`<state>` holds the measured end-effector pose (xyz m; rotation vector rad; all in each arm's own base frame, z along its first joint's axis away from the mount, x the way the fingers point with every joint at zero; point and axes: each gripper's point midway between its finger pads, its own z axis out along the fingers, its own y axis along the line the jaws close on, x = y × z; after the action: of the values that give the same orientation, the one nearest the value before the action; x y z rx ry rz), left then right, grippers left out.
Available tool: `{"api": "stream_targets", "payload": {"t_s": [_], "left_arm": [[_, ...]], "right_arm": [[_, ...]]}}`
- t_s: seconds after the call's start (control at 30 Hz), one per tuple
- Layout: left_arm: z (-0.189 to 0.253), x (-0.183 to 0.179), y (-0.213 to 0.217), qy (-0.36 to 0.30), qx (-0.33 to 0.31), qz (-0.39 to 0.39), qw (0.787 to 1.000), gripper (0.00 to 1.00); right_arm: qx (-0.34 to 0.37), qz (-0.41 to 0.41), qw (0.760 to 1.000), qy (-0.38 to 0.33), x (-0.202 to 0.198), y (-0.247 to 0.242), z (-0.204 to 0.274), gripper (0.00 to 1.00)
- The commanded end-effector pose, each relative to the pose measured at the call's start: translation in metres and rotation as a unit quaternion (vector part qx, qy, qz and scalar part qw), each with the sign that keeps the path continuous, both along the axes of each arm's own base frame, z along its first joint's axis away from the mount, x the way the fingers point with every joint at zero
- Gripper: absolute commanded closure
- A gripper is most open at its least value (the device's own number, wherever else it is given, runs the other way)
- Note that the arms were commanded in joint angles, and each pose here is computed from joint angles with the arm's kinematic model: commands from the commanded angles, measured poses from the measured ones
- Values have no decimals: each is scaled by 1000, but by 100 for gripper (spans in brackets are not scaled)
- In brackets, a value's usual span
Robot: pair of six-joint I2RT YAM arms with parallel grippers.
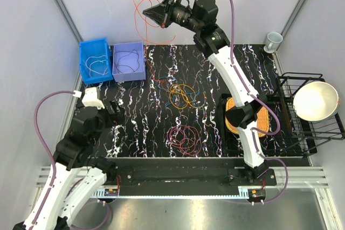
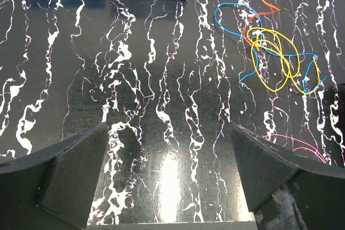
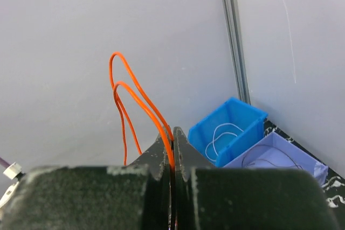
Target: Untangle the cables
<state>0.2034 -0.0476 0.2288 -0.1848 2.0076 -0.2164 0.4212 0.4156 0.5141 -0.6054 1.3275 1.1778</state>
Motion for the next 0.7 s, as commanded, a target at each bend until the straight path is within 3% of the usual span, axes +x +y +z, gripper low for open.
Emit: {"api": "stream_targets", "payload": {"t_s": [0.0, 0.13, 0.23, 0.5, 0.67], "left_arm": [[13, 3, 5, -27, -8, 18, 999, 1], [14, 2, 7, -29, -8, 20, 999, 1], [12, 3, 6, -25, -5, 19, 999, 1], [10, 5, 6, -19, -2, 21, 1000, 1], [9, 4, 9, -18, 0, 30, 999, 1]], "right_arm": [[88, 6, 993, -79, -11, 3, 53, 100], [147, 0, 982, -120, -15, 8, 78, 100], [154, -9, 980, -128, -11, 17, 73, 100], [152, -15, 983, -107, 23, 46, 21, 100], [127, -62, 986, -87, 68, 64, -42, 100]]}}
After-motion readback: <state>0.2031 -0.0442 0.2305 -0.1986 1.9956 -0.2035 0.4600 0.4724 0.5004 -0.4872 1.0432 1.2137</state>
